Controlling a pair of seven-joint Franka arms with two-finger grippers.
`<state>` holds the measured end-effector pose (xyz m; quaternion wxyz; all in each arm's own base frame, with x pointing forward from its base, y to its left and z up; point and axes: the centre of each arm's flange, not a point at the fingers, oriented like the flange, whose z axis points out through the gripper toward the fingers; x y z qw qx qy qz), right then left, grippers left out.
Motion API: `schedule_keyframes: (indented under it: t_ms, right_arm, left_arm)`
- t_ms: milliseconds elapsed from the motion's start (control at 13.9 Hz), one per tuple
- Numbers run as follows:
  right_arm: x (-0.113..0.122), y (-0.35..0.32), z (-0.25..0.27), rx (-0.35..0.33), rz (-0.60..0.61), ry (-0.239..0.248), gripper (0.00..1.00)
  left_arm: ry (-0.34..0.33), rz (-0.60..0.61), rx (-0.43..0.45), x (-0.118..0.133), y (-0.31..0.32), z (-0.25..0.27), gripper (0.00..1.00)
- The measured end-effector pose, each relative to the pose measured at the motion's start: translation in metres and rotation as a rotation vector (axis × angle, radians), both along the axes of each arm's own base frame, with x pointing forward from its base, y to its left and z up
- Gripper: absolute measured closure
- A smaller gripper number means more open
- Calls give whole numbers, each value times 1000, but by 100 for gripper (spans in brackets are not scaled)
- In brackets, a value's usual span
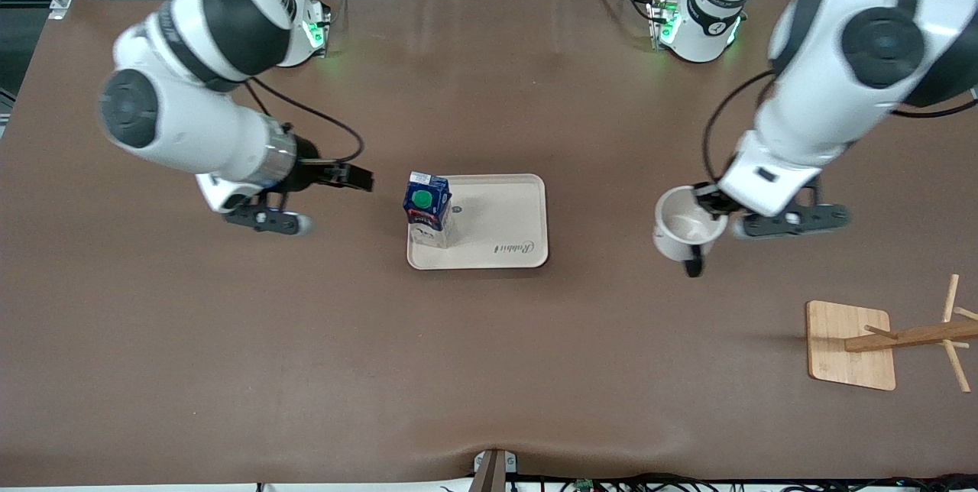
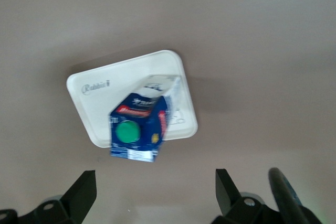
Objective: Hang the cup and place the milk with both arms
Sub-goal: 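Carry the mug toward the wooden stand while the right gripper grasps the milk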
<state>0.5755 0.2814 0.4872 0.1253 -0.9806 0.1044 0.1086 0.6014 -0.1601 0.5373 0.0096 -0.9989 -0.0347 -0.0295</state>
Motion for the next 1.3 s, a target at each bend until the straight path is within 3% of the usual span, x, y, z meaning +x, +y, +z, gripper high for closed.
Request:
schedule_keyframes:
  t_ms: [144,288,433,577,793,1082,1298]
  right_arm:
    - [-5,32,-16,-4,31,-24,0]
    - [-11,55,-37,-51,49,-30,0]
    - [-18,75,-61,-117,70,-26,0]
    - [-26,93,-81,-170,96,-27,0]
    - [-32,104,-92,-186,108,-27,0]
    - [-29,105,-106,-211,94,-28,0]
    - [-29,107,-116,-218,98,-18,0]
  left_arm:
    - [24,-46,-5,6,59,7,93]
    - [38,-63,-57,10,131,11,93]
    - [8,-52,-168,9,208,26,93]
    - [-43,-77,-215,3,264,45,93]
    - [-70,-164,-216,-7,319,45,93]
    - [-86,-238,-324,-7,388,-2,93]
    - [-123,-254,-365,4,398,-6,93]
